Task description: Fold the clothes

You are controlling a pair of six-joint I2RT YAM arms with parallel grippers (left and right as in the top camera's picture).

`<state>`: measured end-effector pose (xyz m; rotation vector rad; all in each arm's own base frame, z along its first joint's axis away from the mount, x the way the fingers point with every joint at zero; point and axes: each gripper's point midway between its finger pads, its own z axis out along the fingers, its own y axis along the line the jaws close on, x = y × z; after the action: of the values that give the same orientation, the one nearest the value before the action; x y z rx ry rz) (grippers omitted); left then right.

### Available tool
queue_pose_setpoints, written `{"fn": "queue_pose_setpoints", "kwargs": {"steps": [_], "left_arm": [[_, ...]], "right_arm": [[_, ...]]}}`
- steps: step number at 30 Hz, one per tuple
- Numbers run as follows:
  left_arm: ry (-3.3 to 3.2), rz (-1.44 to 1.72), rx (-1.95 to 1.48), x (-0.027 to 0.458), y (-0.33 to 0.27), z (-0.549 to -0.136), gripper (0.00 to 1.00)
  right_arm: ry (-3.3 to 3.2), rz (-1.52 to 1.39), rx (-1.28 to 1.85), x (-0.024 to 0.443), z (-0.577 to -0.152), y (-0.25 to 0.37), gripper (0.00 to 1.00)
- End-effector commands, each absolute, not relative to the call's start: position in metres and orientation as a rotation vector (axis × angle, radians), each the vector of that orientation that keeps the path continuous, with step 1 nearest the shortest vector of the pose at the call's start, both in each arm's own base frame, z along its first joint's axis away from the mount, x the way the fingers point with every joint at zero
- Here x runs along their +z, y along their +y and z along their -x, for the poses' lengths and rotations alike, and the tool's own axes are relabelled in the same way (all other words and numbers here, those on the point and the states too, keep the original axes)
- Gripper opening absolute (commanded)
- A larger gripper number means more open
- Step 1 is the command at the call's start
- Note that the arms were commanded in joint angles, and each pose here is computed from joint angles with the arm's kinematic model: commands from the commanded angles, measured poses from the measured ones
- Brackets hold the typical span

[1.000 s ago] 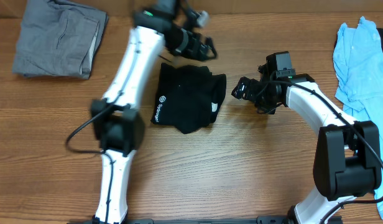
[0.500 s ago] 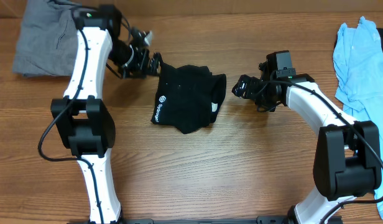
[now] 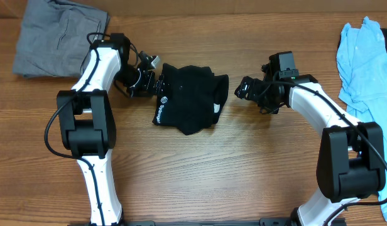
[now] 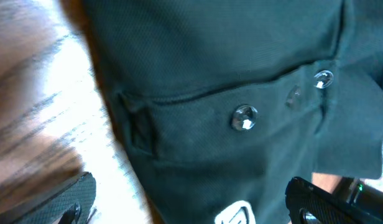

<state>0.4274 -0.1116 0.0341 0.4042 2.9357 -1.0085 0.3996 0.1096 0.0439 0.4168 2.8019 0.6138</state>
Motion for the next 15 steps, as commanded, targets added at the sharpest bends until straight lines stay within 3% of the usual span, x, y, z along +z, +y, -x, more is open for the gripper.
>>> {"fn": "queue_pose_setpoints", "kwargs": {"steps": [1, 10, 11, 12, 13, 15], "left_arm": [[2.949, -0.3, -1.045, 0.023, -0.111, -0.427, 1.0], [2.899, -0.266, -1.149, 0.012, -0.151, -0.427, 1.0], [2.901, -0.274, -1.148, 0.011, -0.155, -0.426, 0.95], [2.902, -0.281, -1.143, 0.011, -0.158, -0.426, 0.71], [2.907, -0.29, -1.123, 0.009, -0.16, -0.427, 0.57], [2.924, -0.286, -1.059, 0.005, -0.16, -0.429, 0.4]], "right_arm": [[2.807, -0.431, 0.605, 0.04, -0.399, 0.108, 1.0], [2.795, -0.453, 0.611, 0.041, -0.401, 0.108, 1.0], [2.795, -0.453, 0.611, 0.041, -0.401, 0.108, 1.0], [2.795, -0.453, 0.611, 0.041, -0.401, 0.108, 1.0], [2.795, -0.453, 0.611, 0.041, -0.401, 0.108, 1.0], [2.795, -0.453, 0.611, 0.041, -0.401, 0.108, 1.0]]}}
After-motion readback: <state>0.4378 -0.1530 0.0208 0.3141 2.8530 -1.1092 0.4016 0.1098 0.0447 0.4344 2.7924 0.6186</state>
